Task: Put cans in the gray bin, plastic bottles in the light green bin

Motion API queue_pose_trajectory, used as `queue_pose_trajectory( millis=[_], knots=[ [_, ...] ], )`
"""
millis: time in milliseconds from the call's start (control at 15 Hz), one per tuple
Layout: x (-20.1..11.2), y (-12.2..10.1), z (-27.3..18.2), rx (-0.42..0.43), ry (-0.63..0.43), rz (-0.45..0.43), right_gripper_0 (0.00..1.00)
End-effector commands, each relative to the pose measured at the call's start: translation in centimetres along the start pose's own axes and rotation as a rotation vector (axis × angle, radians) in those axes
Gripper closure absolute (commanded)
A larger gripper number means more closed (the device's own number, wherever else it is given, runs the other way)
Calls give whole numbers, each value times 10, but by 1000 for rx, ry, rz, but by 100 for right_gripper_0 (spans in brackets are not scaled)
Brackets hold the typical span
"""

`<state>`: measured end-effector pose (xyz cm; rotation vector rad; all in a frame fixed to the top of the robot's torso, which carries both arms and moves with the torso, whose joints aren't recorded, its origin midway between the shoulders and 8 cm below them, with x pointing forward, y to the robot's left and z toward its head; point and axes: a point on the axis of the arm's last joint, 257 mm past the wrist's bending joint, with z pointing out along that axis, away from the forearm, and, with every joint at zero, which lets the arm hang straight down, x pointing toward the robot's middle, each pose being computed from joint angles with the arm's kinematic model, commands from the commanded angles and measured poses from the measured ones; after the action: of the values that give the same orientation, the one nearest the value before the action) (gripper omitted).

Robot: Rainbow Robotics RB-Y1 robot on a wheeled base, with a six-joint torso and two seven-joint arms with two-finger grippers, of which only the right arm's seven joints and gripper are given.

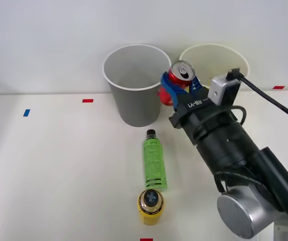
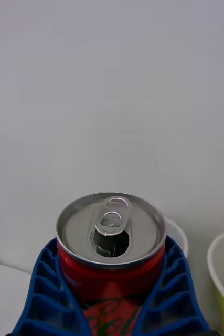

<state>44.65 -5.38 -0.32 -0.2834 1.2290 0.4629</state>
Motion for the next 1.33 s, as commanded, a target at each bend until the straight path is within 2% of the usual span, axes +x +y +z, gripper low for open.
queue_pose_trajectory(
  millis=[67, 333, 600, 800, 1067, 1133, 1200, 1267, 1333],
  knots=[
    [-6, 12, 31, -34, 58, 1, 100],
    [-6, 18, 95, -52, -15, 27, 100],
    [0, 22, 148, -60, 7, -2, 100],
    [24, 19, 170, -56, 62, -27, 100],
    [31, 16, 180, -55, 82, -46, 100],
    [32, 15, 180, -55, 83, -51, 87],
    [32, 14, 180, -54, 84, -54, 60],
    [32, 14, 180, -54, 84, -54, 16],
    [32, 16, 179, -58, 84, -61, 0]
  ],
)
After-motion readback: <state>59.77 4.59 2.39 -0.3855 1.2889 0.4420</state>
